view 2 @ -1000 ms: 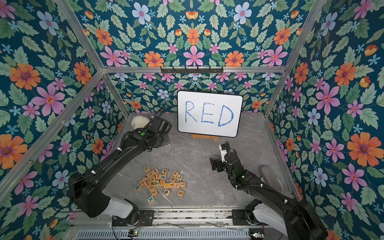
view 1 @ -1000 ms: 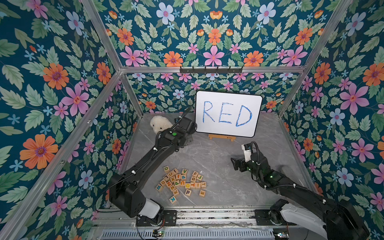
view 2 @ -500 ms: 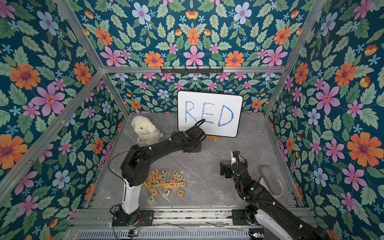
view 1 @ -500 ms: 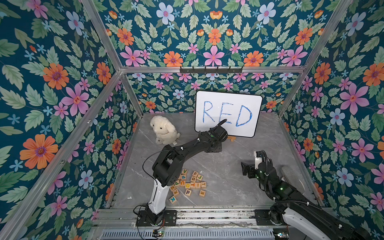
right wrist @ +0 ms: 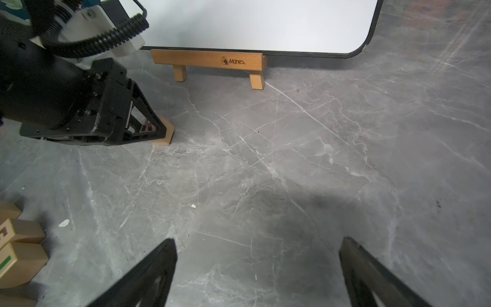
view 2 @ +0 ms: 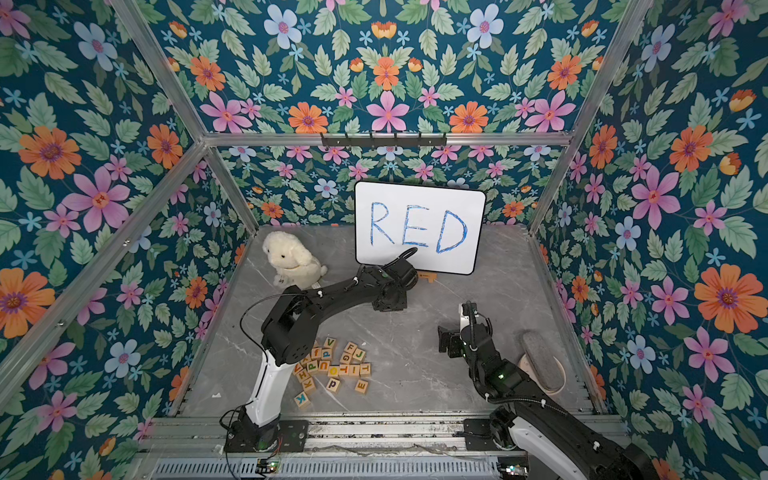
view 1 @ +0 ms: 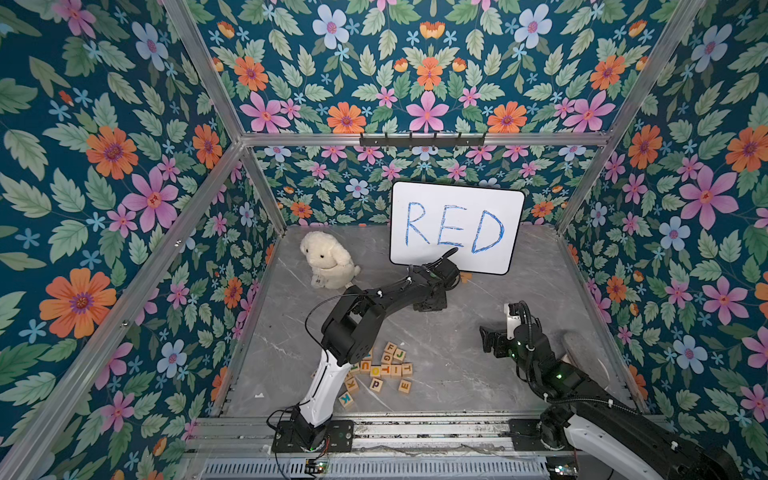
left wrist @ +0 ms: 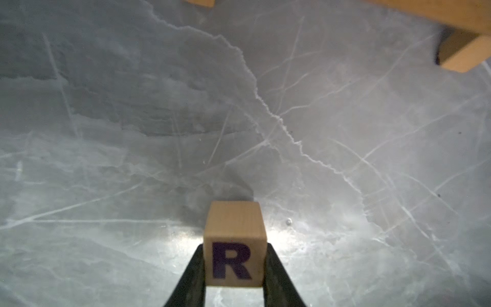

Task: Assemble the uppercase word "red" with letter blocks
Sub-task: Place the letter block at the center of the board, then pick up the letter block from the center of the board.

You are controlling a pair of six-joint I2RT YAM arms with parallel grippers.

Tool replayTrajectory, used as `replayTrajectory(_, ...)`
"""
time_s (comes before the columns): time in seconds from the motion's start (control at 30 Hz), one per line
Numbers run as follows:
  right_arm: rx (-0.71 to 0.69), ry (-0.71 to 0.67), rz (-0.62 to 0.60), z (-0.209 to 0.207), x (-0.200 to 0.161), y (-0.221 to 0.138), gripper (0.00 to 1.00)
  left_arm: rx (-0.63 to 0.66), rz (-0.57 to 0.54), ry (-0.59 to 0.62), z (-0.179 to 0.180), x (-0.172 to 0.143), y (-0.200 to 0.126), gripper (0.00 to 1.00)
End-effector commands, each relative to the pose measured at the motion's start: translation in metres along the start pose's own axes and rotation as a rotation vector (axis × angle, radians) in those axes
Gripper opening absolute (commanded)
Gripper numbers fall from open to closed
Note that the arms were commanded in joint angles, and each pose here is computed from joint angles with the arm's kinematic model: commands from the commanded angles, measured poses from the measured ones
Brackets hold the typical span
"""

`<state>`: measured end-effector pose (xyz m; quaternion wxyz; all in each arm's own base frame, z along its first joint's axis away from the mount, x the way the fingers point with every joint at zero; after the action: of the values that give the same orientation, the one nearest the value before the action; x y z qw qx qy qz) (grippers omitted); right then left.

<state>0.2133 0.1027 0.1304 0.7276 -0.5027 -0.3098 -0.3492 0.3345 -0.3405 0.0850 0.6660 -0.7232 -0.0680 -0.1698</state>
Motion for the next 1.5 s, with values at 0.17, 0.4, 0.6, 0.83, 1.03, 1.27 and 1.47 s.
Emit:
replayTrajectory(0.17, 0.034, -0.004, -0.037, 0.004, 0.005, -0.002, 0.97, 0.046, 0.065, 0.009, 0.005, -0.009, 0.009, 0.25)
replayTrajectory(0.4, 0.038, -0.007, -0.038, 0.004, 0.005, -0.003, 0.97, -0.006, 0.023, 0.009, -0.002, 0.001, -0.01, 0.58)
replayTrajectory(0.6, 0.044, -0.011, -0.037, 0.005, 0.005, -0.003, 0.97, -0.06, -0.072, -0.017, -0.007, 0.021, -0.047, 0.67)
replayTrajectory(0.83, 0.055, -0.025, -0.035, 0.006, 0.003, -0.001, 0.96, -0.106, -0.195, -0.013, 0.003, 0.03, -0.095, 0.7)
replayTrajectory(1.03, 0.066, -0.027, -0.038, 0.008, 0.005, -0.002, 0.95, -0.039, -0.264, -0.056, 0.055, 0.008, -0.14, 0.73)
replayTrajectory(1.27, 0.066, -0.029, -0.028, 0.014, 0.011, 0.007, 0.93, -0.027, -0.239, -0.211, 0.132, -0.031, -0.148, 0.75)
replayTrajectory(1.47, 0.1, -0.033, -0.049, 0.023, 0.016, 0.02, 0.92, 0.049, -0.208, -0.37, 0.19, -0.056, -0.149, 0.75)
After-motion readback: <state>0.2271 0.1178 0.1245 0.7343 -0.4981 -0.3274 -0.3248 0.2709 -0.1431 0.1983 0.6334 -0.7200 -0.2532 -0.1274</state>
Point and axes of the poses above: each gripper's point midway between its finger pads, its own y axis out along the fingers, its own z axis along the line the jaws close on, x = y × z, the point moved 5 cm from there along -y, back along the fingers, and after that the axes turned 8 degrees about y, right-handed, at the moved point
